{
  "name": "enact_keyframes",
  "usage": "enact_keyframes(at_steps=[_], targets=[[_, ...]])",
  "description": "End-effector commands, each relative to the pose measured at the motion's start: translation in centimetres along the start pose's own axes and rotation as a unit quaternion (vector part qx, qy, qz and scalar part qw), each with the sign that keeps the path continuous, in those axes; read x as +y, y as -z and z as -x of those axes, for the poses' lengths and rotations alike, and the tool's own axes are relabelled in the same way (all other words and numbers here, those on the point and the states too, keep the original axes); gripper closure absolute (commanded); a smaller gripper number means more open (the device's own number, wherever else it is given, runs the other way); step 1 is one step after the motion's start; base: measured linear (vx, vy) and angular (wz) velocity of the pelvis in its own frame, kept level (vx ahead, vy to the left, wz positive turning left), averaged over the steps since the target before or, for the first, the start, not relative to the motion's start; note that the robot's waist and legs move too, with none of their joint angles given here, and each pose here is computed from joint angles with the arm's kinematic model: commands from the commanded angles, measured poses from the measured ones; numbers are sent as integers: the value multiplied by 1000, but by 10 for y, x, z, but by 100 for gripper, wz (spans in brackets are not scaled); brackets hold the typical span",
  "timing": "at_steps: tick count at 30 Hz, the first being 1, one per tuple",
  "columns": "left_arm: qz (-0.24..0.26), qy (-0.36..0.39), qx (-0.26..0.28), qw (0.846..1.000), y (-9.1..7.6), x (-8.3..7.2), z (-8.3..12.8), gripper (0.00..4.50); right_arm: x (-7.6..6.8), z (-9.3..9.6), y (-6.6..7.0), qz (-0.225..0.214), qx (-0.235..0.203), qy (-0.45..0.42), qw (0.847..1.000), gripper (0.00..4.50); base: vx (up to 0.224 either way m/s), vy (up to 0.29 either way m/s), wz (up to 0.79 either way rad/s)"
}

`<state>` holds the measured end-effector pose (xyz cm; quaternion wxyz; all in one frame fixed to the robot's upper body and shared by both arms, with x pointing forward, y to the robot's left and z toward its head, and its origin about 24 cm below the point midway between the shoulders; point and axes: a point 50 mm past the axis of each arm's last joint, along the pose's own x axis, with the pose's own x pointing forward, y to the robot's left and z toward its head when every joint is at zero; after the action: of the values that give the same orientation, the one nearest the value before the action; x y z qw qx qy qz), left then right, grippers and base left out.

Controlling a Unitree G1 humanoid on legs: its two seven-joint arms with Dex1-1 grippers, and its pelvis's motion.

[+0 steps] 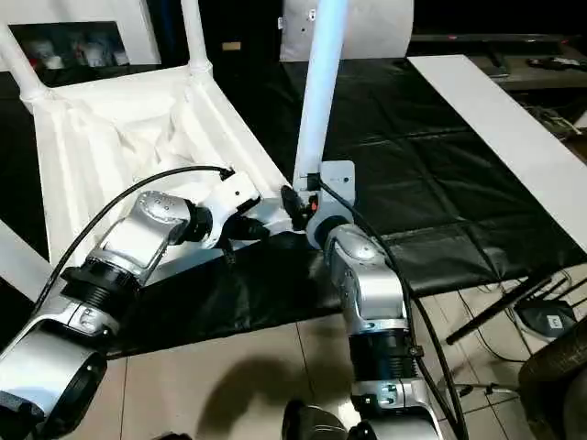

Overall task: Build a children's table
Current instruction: Rotate leg to tighten

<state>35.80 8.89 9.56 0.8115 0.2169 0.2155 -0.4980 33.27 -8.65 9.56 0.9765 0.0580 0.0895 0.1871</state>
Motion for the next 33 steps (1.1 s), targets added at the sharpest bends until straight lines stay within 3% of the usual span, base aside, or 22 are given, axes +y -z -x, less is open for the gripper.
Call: enact_keyframes(at_steps=[1,5,9,15,20,22,23,24,33], targets=[[-55,56,-28,997,-20,-9,-5,450,15,6,7,30,9,-66,997,100,0,0,0],[-96,83,-18,992,-8,-2,6,450,-9,37,16,80,19,-94,992,71,0,0,0],[-135,108,-30,984,-7,0,11,450,-17,55,19,86,21,-117,989,35,0,0,0],[-181,113,1,977,0,11,20,450,-24,86,26,99,28,-144,984,2,0,0,0],[-165,83,-7,983,1,19,23,450,-26,99,24,102,18,-127,986,2,0,0,0],[-141,87,-36,985,-1,19,25,450,-25,104,25,96,29,-130,986,2,0,0,0],[-132,96,-53,985,-3,18,26,406,-25,106,25,94,34,-128,987,0,0,0,0],[-118,104,-84,984,-6,16,27,395,-25,109,27,84,41,-125,988,0,0,0,0],[-62,70,-192,977,-15,14,43,339,-14,118,30,57,38,-114,991,0,0,0,0]])
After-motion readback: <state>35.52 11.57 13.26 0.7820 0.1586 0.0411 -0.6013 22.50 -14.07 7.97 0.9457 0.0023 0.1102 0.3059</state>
